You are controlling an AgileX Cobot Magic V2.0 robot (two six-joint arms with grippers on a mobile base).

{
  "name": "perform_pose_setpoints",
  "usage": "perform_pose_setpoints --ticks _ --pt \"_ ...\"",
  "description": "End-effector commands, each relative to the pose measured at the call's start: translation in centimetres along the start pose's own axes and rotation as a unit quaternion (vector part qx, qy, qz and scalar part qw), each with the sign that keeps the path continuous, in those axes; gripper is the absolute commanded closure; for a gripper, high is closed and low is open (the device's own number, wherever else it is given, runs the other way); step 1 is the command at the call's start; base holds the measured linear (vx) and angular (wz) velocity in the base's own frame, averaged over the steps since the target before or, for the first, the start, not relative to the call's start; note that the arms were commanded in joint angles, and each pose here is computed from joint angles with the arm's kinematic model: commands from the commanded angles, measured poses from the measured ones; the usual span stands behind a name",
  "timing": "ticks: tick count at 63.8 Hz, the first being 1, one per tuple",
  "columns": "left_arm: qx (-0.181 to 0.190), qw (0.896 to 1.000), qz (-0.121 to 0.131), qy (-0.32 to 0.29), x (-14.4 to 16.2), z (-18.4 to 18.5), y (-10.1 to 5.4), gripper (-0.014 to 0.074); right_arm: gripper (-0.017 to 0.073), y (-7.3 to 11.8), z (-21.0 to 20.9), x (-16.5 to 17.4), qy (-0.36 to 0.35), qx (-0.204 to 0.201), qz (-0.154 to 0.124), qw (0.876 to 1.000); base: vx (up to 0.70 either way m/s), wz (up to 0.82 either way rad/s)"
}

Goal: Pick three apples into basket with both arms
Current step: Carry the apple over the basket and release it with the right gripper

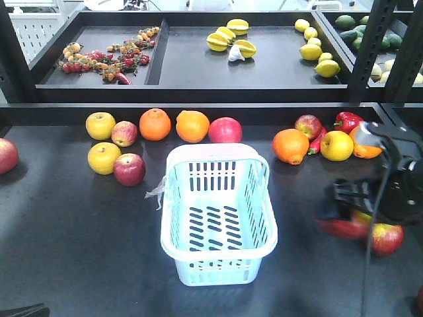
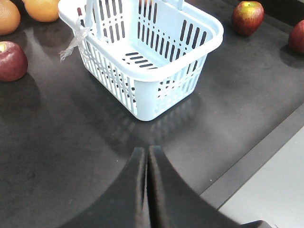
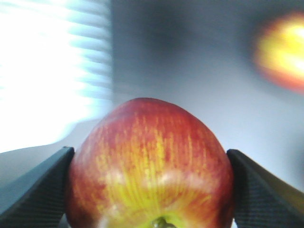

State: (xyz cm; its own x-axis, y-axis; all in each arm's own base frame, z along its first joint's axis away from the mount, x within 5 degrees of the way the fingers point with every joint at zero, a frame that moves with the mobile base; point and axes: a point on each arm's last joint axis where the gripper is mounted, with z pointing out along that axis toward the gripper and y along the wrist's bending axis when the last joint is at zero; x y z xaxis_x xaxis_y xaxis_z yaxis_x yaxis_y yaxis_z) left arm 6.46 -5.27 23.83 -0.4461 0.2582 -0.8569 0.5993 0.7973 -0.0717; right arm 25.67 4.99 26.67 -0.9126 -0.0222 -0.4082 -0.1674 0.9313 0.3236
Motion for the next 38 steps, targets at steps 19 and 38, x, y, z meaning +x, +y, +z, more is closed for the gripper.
perform_pose_setpoints --ticks 19,38 --pt "0.006 0.999 -0.012 -0.047 -1.5 -0.3 -0.1 0.0601 0.054 8.3 4.4 -2.3 -0.08 -0.092 -0.102 0.987 0.0 0.0" --pt "0.008 0.999 -0.017 -0.047 -1.5 -0.3 -0.2 0.0601 0.0412 9.9 9.5 -5.0 -0.011 -0.109 -0.127 0.986 0.0 0.0"
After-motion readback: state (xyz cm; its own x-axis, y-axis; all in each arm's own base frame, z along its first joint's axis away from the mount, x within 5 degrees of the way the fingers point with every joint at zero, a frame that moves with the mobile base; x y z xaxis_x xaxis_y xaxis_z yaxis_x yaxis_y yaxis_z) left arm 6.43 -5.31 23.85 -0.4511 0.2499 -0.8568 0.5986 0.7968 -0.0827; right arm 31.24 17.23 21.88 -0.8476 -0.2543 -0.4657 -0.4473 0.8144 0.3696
